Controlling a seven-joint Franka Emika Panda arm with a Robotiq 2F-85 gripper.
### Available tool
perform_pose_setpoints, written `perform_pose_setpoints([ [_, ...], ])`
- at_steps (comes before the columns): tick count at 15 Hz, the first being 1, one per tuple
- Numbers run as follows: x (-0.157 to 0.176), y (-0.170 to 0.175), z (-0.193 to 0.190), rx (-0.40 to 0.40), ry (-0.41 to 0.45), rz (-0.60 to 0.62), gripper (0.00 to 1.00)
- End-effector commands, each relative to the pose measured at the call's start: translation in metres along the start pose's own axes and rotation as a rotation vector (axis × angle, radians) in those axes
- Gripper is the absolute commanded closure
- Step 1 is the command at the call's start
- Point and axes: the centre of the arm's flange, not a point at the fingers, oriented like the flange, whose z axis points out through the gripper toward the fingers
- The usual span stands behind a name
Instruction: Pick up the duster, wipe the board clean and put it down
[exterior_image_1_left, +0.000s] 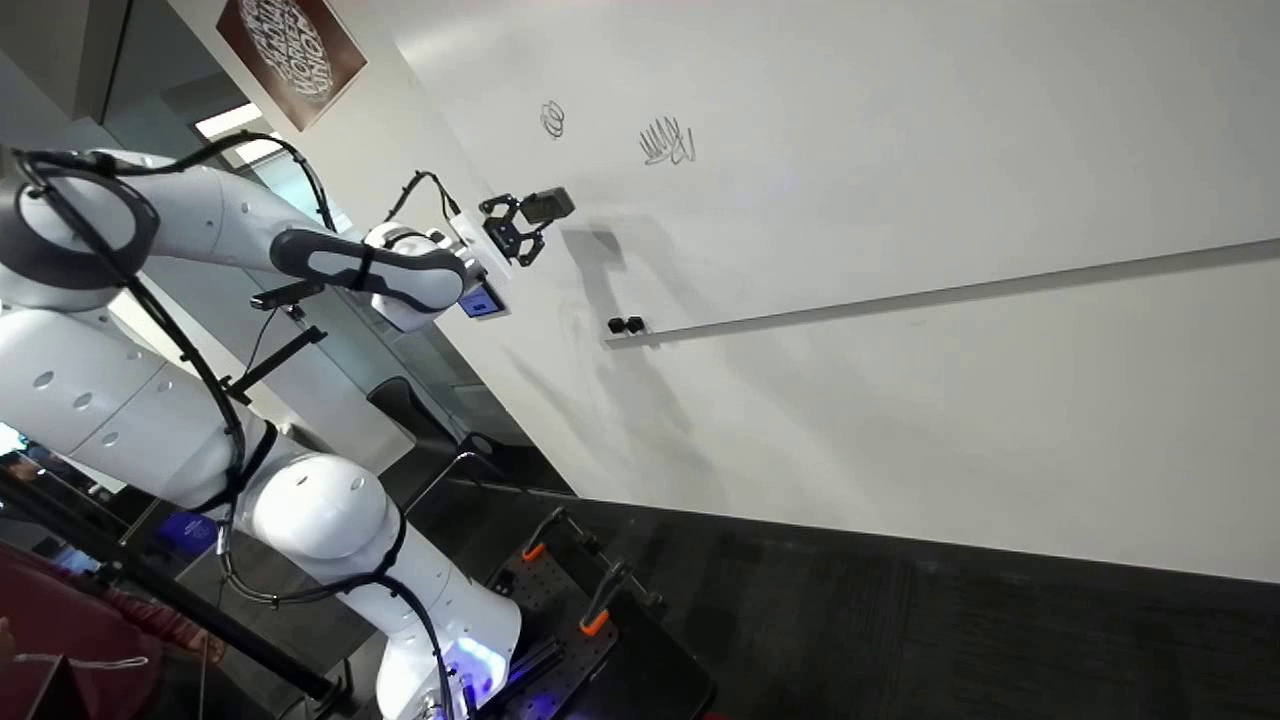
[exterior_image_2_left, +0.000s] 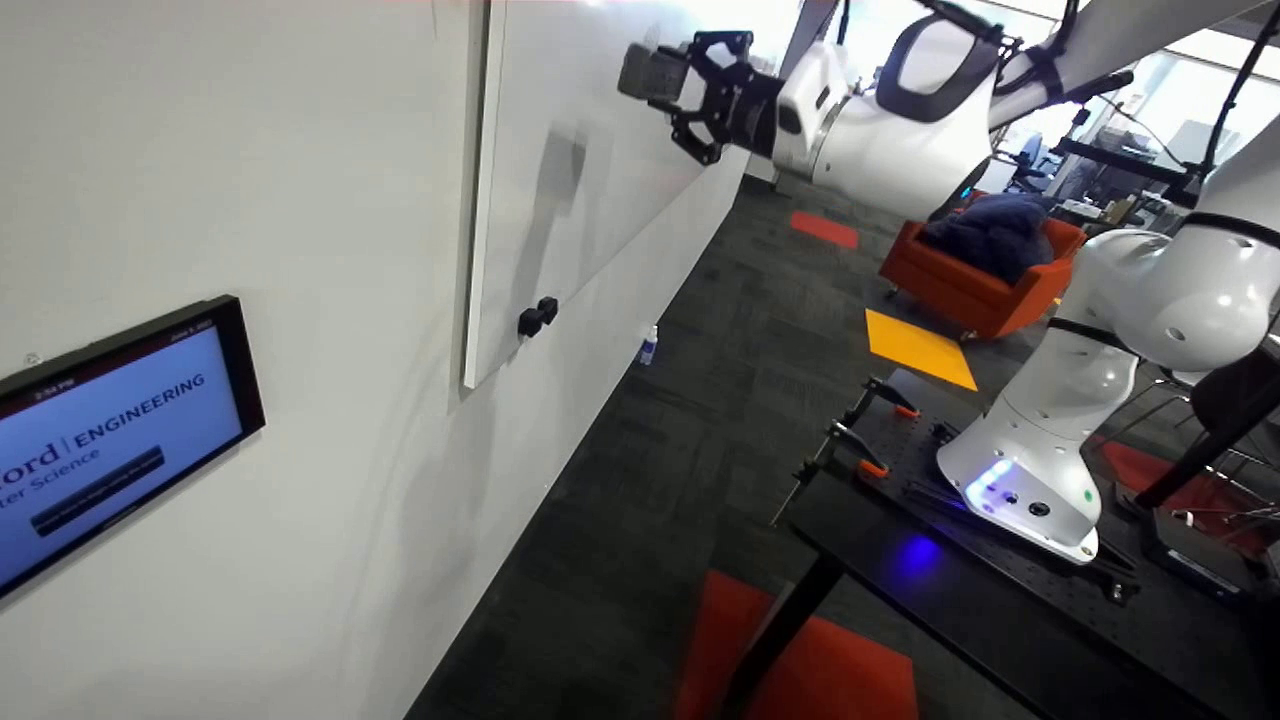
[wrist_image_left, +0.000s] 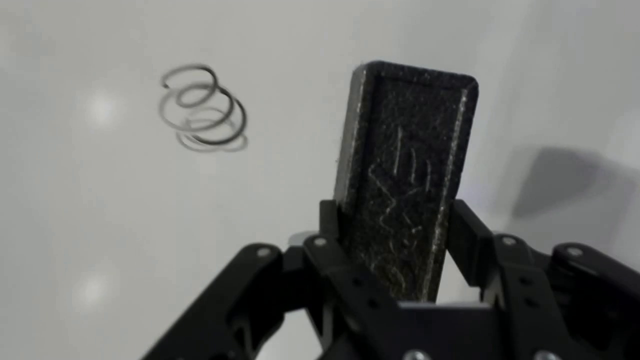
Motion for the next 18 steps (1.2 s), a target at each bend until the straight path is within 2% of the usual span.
perform_pose_setpoints([
  [1, -0.034, 0.059, -0.003, -0.038, 0.036, 0.08, 0.69],
  [3, -0.037, 0.073, -0.004, -0.01, 0.122, 0.09, 0.69],
  [4, -0.03, 0.057, -0.004, -0.017, 0.061, 0.065, 0.44],
  [9, -0.033, 0.068, -0.007, -0.008, 0.096, 0.075, 0.44],
  [10, -0.033, 0.075, 0.0, 0.024, 0.082, 0.098, 0.69],
  [11, -0.036, 0.083, 0.007, 0.056, 0.065, 0.122, 0.69],
  [13, -0.05, 0.107, 0.02, 0.155, 0.102, 0.18, 0.69],
  [14, -0.057, 0.12, 0.026, 0.176, 0.119, 0.199, 0.69],
  [18, -0.087, 0.163, 0.048, 0.19, 0.193, 0.239, 0.69],
])
